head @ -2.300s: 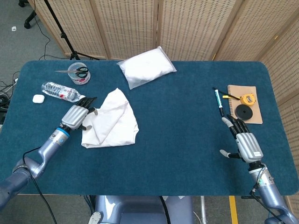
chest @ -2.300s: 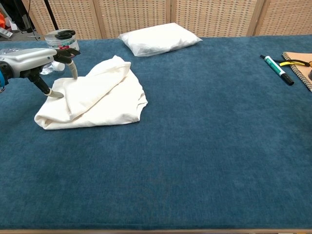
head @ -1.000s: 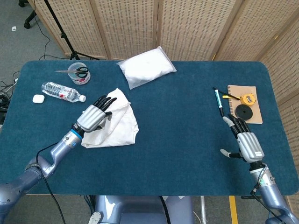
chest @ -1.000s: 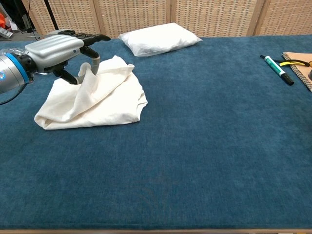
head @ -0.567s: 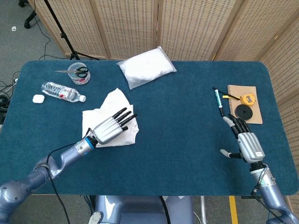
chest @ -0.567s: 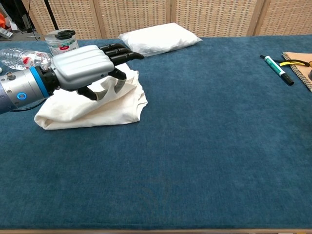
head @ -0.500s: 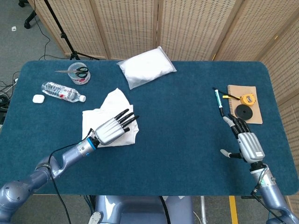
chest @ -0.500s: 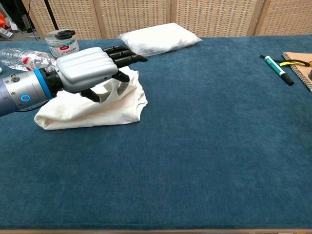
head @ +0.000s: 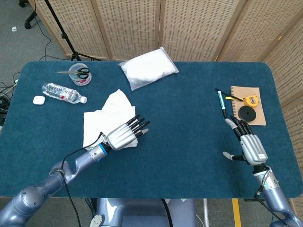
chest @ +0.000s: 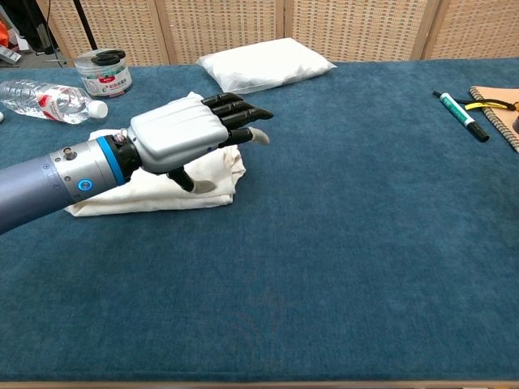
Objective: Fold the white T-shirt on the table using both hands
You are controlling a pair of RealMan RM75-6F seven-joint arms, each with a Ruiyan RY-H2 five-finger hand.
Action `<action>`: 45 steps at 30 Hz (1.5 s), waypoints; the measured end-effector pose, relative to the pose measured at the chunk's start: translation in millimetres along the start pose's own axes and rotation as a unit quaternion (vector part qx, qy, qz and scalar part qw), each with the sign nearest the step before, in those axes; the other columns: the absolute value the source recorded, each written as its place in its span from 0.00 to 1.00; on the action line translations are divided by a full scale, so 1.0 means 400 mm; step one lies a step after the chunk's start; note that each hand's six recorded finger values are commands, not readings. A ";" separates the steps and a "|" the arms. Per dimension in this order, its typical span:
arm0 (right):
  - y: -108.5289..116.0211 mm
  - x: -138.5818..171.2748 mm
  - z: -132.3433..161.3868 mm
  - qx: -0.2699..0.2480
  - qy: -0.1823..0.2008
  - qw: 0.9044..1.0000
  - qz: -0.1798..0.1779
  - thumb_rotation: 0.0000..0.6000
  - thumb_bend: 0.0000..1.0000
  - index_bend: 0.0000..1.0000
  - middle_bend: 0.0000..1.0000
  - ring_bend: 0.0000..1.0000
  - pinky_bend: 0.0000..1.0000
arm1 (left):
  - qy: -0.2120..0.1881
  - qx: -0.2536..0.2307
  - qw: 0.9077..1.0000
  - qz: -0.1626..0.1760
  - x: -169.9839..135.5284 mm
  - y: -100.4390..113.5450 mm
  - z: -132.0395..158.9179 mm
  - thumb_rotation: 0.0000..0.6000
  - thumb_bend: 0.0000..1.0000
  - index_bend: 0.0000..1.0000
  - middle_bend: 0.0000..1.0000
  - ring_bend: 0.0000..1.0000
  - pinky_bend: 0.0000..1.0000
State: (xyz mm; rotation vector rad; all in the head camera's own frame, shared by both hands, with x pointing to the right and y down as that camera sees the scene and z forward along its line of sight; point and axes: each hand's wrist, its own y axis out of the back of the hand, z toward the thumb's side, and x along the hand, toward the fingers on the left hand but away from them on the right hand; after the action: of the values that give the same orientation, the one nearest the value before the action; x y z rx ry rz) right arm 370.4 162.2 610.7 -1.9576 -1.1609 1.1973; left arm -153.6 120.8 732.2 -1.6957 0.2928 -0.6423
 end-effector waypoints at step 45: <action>0.071 0.038 0.015 0.153 -0.028 0.983 -0.095 1.00 0.00 0.00 0.00 0.00 0.00 | 0.484 -0.181 0.855 0.041 -0.751 0.255 -0.356 1.00 0.00 0.00 0.00 0.00 0.00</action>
State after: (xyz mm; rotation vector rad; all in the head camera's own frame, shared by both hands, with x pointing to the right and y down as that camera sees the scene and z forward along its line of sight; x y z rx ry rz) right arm 379.1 162.5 579.2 -1.5590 -1.0908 1.2514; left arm -462.5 137.8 573.3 -1.5576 1.2581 -1.4206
